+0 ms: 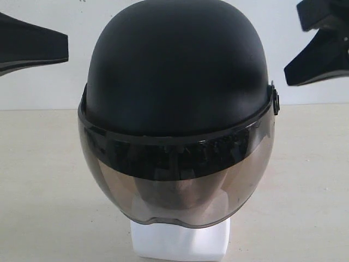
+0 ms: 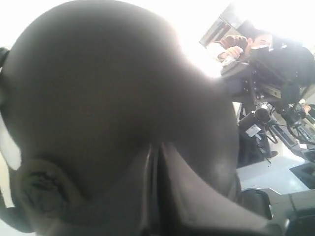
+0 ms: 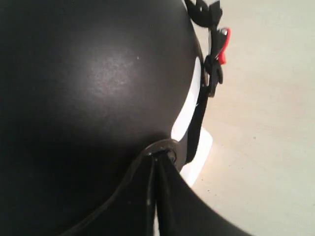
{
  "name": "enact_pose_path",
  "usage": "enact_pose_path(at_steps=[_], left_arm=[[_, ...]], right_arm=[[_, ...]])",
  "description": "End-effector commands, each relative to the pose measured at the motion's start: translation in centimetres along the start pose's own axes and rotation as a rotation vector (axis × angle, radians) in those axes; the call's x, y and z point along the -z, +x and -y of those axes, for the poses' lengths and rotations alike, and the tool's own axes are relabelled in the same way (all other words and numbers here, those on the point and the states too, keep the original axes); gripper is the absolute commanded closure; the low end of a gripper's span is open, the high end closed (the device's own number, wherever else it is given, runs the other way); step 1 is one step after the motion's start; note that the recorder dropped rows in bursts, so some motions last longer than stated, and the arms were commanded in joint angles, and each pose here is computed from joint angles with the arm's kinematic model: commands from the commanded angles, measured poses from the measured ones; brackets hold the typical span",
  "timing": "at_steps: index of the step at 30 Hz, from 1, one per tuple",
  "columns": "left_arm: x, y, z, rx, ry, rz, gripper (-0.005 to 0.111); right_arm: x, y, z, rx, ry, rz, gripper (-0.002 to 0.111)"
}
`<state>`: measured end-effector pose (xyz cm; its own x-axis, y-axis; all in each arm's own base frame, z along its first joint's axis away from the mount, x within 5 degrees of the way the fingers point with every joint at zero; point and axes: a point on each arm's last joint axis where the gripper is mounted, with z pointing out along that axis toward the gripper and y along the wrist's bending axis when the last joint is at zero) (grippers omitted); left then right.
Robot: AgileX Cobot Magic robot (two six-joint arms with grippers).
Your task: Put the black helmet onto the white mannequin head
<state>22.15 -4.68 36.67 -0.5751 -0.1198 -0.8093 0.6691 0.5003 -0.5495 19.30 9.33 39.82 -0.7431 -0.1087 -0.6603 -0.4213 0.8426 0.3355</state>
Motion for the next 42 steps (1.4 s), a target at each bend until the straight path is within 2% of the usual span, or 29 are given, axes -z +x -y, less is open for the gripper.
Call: enact_pose_path(at_steps=[1,8,20,42], left_arm=[[-0.8,0.2,-2.2,0.074,-0.005,-0.026,0.102],[-1.7,0.7,-4.4,0.142,-0.007,-0.054,0.102],[-2.8,1.0,-3.4,0.126,0.039,-0.09,0.102],[-2.2,0.8,-3.5,0.121,0.022,-0.071,0.102]], right_arm=[[-0.8,0.4,0.2,-0.019,-0.026,-0.003,0.108],[-0.9,0.3,0.2,-0.019,-0.024,0.007,0.108],[-3.2,-0.5,1.2,-0.037,-0.006,-0.003,0.108],[-4.4,-0.6,1.4,-0.055,-0.022,-0.033,0.108]])
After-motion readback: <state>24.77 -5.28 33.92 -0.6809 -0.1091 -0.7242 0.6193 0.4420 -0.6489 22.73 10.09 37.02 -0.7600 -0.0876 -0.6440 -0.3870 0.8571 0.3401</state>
